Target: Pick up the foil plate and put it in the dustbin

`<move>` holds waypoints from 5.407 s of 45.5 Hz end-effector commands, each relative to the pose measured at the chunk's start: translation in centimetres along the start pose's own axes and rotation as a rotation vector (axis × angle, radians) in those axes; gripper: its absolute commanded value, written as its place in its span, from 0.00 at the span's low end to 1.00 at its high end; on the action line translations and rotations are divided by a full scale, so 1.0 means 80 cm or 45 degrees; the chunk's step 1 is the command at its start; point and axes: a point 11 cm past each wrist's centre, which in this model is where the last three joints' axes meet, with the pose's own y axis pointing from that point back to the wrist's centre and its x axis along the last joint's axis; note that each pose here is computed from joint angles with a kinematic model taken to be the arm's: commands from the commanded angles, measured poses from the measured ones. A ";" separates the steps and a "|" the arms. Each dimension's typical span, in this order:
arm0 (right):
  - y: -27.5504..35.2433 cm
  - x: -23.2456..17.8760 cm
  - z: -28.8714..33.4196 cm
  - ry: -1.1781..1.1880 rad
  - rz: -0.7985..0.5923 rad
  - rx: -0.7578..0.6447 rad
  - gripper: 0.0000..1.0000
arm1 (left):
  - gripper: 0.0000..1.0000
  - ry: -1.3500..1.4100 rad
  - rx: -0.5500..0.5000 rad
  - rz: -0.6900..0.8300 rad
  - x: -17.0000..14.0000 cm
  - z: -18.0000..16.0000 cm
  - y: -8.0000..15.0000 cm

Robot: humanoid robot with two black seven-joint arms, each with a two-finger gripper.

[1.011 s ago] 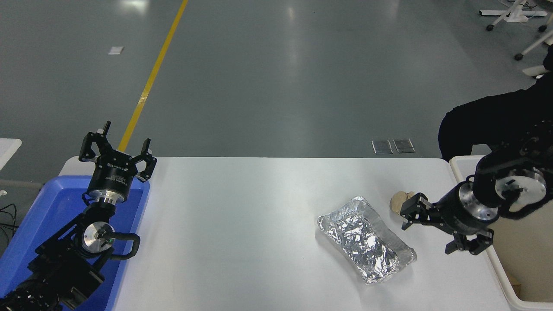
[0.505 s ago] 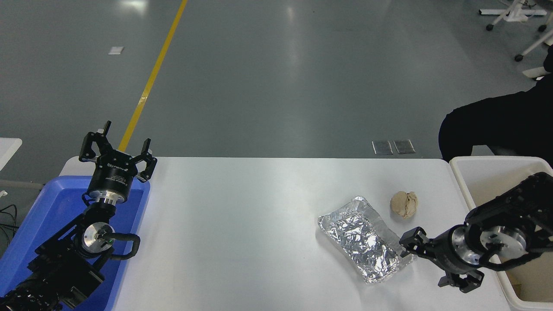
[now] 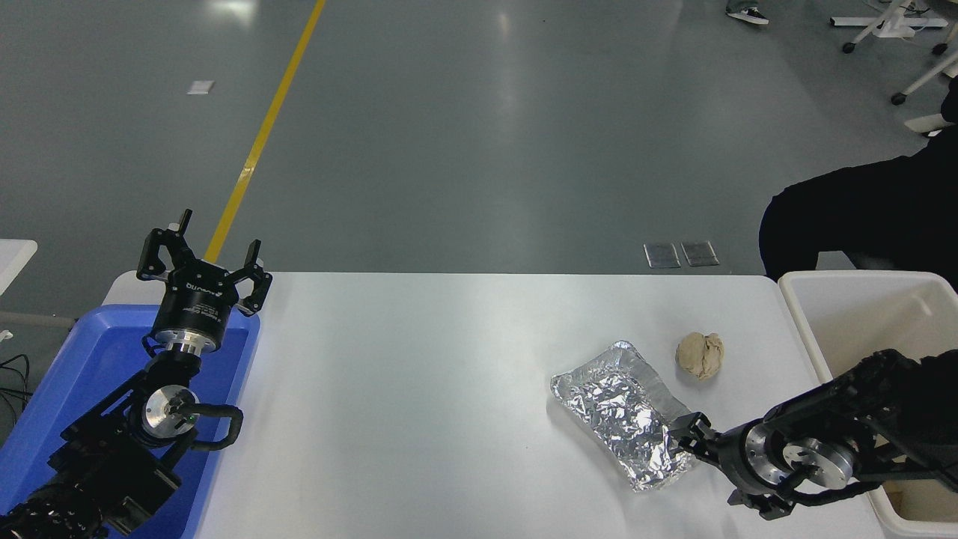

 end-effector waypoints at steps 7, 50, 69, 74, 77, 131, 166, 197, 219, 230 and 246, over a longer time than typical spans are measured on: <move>-0.013 -0.015 -0.006 0.009 0.047 0.007 0.54 | 0.98 0.000 0.000 0.001 0.000 0.000 0.000; 0.029 0.033 -0.051 0.036 0.095 0.113 0.00 | 0.98 0.000 0.002 0.001 0.000 0.000 0.000; 0.171 0.142 -0.113 0.122 0.153 0.275 0.00 | 0.98 0.000 0.001 -0.001 0.000 0.000 -0.001; 0.201 0.154 -0.122 0.142 0.150 0.302 0.00 | 0.98 0.000 0.002 0.001 0.000 0.000 0.000; 0.218 0.162 -0.127 0.154 0.159 0.316 0.00 | 0.98 0.001 0.002 -0.001 0.000 0.000 0.000; 0.256 0.336 -0.018 0.040 0.657 0.145 0.00 | 0.98 0.000 0.000 0.001 0.000 0.000 0.000; 0.110 0.343 0.195 -0.106 1.130 -0.244 0.00 | 0.98 0.000 0.000 0.001 0.000 0.000 0.000; 0.024 0.285 0.222 -0.177 1.146 -0.239 0.00 | 0.98 0.000 0.000 0.001 0.000 0.000 0.000; 0.008 0.268 0.244 -0.200 1.136 -0.269 0.00 | 0.98 0.001 0.000 -0.001 0.000 0.000 0.000; 0.007 0.266 0.251 -0.200 1.136 -0.281 0.65 | 0.98 0.000 0.000 0.001 0.000 0.000 0.000; 0.006 0.270 0.223 -0.203 1.127 -0.228 1.00 | 0.98 0.000 0.000 0.001 0.000 0.000 0.000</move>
